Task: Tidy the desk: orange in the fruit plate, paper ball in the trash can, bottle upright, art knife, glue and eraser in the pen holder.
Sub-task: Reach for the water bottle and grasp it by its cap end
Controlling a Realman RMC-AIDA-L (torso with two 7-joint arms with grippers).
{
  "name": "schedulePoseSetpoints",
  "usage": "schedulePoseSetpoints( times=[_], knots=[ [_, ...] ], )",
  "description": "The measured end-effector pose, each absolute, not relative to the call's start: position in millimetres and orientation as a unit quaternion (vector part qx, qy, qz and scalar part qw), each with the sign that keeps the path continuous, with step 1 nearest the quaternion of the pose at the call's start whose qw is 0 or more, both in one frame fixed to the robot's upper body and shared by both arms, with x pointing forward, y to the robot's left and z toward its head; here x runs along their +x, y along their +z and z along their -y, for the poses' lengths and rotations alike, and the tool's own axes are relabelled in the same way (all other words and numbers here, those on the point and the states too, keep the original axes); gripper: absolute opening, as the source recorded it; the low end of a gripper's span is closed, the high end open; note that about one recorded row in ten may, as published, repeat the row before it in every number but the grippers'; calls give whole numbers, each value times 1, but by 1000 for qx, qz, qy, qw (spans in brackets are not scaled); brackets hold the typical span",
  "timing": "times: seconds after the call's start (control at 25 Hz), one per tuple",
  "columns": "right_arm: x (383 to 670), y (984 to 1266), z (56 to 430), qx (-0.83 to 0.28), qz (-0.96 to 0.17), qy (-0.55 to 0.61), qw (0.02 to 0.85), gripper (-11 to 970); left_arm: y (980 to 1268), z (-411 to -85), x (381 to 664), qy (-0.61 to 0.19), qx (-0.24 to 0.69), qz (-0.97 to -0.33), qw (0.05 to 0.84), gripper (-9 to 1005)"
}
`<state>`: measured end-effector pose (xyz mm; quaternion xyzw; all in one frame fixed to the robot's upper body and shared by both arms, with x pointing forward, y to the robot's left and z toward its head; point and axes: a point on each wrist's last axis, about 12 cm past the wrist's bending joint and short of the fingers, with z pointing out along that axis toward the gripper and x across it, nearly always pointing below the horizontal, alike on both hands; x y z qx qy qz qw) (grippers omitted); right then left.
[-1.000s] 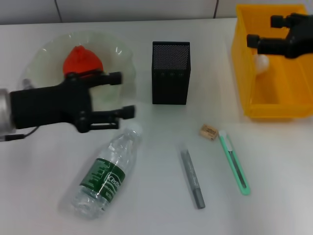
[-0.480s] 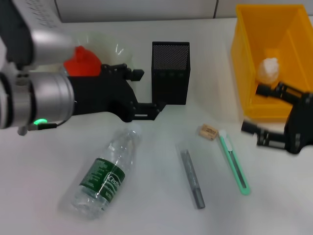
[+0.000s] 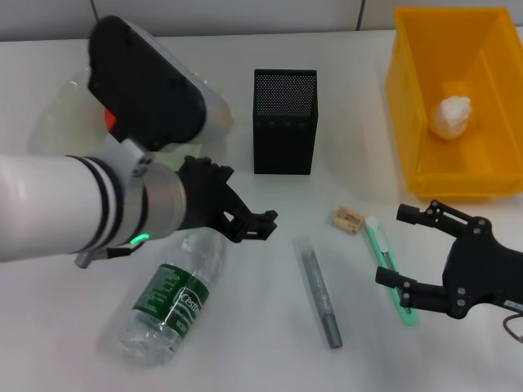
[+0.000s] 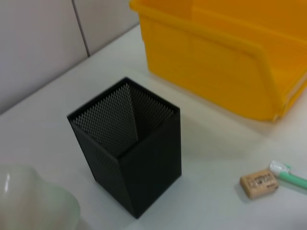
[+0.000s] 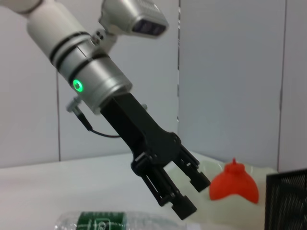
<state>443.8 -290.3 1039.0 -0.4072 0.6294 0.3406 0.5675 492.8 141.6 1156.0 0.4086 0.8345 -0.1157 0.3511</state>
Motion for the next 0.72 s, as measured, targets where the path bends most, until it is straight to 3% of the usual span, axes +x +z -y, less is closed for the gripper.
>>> schedulePoseSetpoints(
  times=[0.28, 0.4, 0.72],
  knots=[
    [446, 1029, 287, -415, -646, 331, 548, 848, 1150, -130, 491, -102, 401, -850, 327, 768],
    [446, 1029, 287, -416, -647, 331, 547, 848, 1131, -136, 498, -93, 388, -862, 312, 760],
    [446, 1028, 286, -415, -647, 333, 546, 848, 1114, -144, 506, -79, 375, -874, 300, 739]
  ],
)
